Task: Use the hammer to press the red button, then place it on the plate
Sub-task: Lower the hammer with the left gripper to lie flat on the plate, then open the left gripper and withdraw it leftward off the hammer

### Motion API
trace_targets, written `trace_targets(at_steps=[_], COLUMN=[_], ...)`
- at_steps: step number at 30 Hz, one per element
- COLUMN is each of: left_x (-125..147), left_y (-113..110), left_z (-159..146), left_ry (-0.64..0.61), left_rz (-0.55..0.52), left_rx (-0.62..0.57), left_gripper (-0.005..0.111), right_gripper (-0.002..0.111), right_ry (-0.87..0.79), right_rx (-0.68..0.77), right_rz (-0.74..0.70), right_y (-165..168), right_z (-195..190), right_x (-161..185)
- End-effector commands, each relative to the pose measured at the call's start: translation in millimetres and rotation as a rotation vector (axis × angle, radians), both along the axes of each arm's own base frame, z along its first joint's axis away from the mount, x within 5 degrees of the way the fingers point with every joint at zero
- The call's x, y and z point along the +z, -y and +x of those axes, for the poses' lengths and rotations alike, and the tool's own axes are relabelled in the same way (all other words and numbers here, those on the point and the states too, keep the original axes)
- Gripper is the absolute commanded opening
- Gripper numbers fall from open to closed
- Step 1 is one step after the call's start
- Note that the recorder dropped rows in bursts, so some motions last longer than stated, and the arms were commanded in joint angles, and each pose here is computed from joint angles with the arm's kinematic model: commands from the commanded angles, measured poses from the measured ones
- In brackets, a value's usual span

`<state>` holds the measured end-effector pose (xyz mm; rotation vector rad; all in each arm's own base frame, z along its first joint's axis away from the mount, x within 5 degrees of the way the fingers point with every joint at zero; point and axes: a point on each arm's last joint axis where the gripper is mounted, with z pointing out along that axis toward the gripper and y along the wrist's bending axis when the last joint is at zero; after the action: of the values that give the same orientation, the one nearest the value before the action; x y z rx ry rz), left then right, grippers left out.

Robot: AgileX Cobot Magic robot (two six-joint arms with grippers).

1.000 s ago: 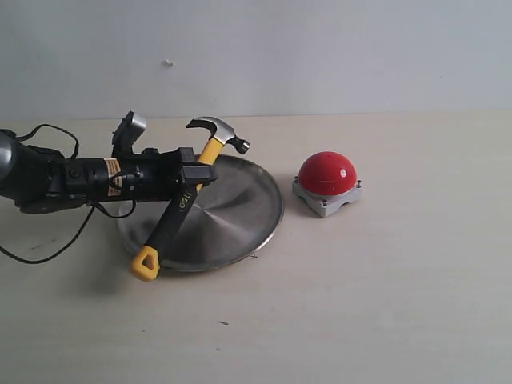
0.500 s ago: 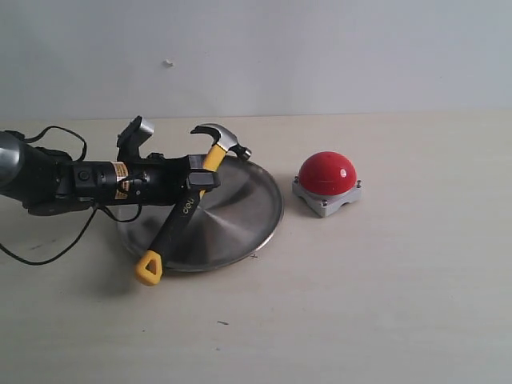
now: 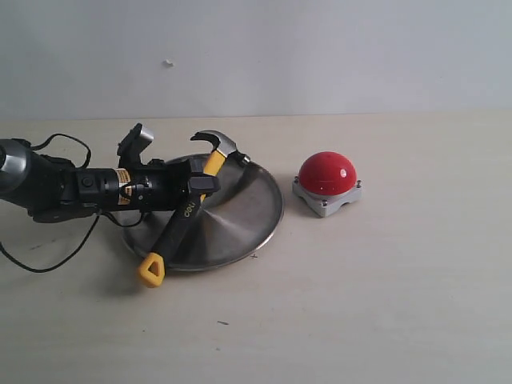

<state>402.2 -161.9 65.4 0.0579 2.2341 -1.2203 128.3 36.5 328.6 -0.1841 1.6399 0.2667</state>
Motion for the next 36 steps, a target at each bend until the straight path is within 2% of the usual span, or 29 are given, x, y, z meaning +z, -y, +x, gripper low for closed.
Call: trace_targets(at_steps=[1,9,12,16,18,28,36], left_x=[6,6,7,7,7,15,33], left_y=[2,2,3,3,3,2,3], left_z=[3,3,3,3,3,3,2], left_ry=[0.029,0.03,0.029,0.029,0.029,0.019,0.065], left_rz=[-0.039,-0.043,-0.046,-0.047,-0.048,-0.125,-0.113], left_rx=[-0.002,-0.004,-0.005,-0.003,-0.001,-0.016,-0.055], left_gripper=[0.0,0.003,0.017,0.042,0.047,0.047,0.047], right_gripper=[0.022,0.022,0.022,0.022,0.022,0.022,0.022], right_ry=[0.004,0.004,0.004,0.004,0.004,0.004,0.004], right_rx=[-0.002,-0.002,-0.002,-0.002,-0.002,-0.002,-0.002], right_rz=[-0.004,-0.004,-0.004,-0.004,-0.004,-0.004,-0.004], right_y=[0,0,0,0,0,0,0], right_z=[-1,-1,-1,-1,-1,-1,-1], right_x=[-1,-1,-1,-1,-1,-1,-1])
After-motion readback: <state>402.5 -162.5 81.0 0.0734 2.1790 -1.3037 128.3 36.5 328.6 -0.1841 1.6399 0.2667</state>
